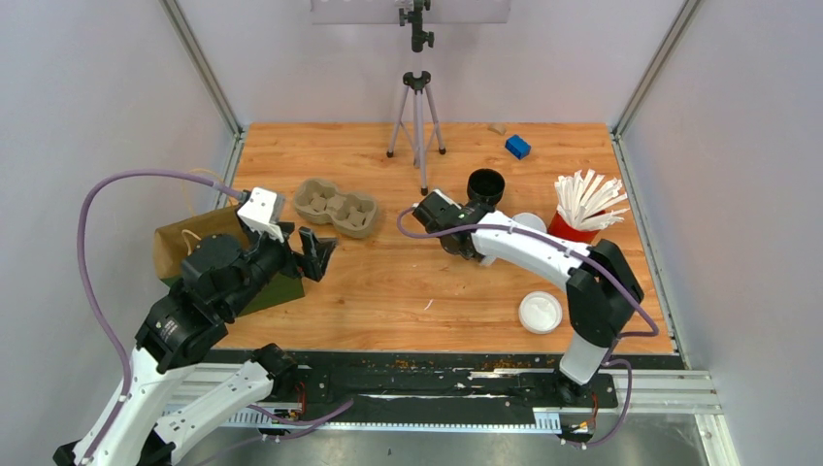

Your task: Pack the takeout coffee

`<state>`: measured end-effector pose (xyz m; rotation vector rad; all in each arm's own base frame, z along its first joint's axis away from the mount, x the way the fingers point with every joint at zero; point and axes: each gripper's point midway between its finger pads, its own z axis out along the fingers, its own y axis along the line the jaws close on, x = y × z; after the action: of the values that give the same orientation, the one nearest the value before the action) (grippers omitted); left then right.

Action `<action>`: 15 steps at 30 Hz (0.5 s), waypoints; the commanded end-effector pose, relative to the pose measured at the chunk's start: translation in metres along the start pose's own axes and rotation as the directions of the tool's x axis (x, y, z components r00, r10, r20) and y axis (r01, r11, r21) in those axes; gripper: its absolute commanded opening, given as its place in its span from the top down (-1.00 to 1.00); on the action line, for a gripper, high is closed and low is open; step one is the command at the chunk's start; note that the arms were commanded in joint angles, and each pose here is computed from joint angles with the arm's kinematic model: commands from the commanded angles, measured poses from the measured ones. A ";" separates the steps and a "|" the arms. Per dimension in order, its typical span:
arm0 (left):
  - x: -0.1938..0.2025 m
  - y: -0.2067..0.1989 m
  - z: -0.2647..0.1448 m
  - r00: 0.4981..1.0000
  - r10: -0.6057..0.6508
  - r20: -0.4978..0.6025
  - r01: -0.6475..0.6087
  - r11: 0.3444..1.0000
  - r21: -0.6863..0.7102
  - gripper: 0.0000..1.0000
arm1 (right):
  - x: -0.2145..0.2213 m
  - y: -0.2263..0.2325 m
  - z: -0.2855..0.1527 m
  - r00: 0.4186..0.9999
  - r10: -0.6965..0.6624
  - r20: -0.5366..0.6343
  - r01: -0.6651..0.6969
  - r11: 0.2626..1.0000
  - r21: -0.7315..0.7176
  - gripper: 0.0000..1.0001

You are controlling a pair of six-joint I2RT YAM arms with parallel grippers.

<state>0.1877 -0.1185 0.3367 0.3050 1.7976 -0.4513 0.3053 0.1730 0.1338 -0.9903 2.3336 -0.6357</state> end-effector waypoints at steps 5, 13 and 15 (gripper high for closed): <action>-0.027 0.010 -0.009 0.996 0.010 0.092 -0.005 0.999 -0.052 -1.00 | -0.017 -0.002 0.002 1.000 -0.007 -0.001 0.007 0.999 0.040 0.38; -0.024 0.011 -0.009 0.996 0.022 0.082 -0.018 0.998 -0.056 -1.00 | -0.046 0.022 -0.019 0.980 0.049 0.194 -0.009 0.979 -0.203 -0.15; -0.022 0.010 -0.009 0.997 0.023 0.079 -0.019 0.998 -0.052 -1.00 | -0.049 0.026 -0.021 0.966 -0.003 0.258 0.061 0.973 -0.220 -0.31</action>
<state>0.1914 -0.1088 0.3396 0.2742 1.7825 -0.3988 0.3075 0.2037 0.1267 -1.0476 2.3421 -0.4564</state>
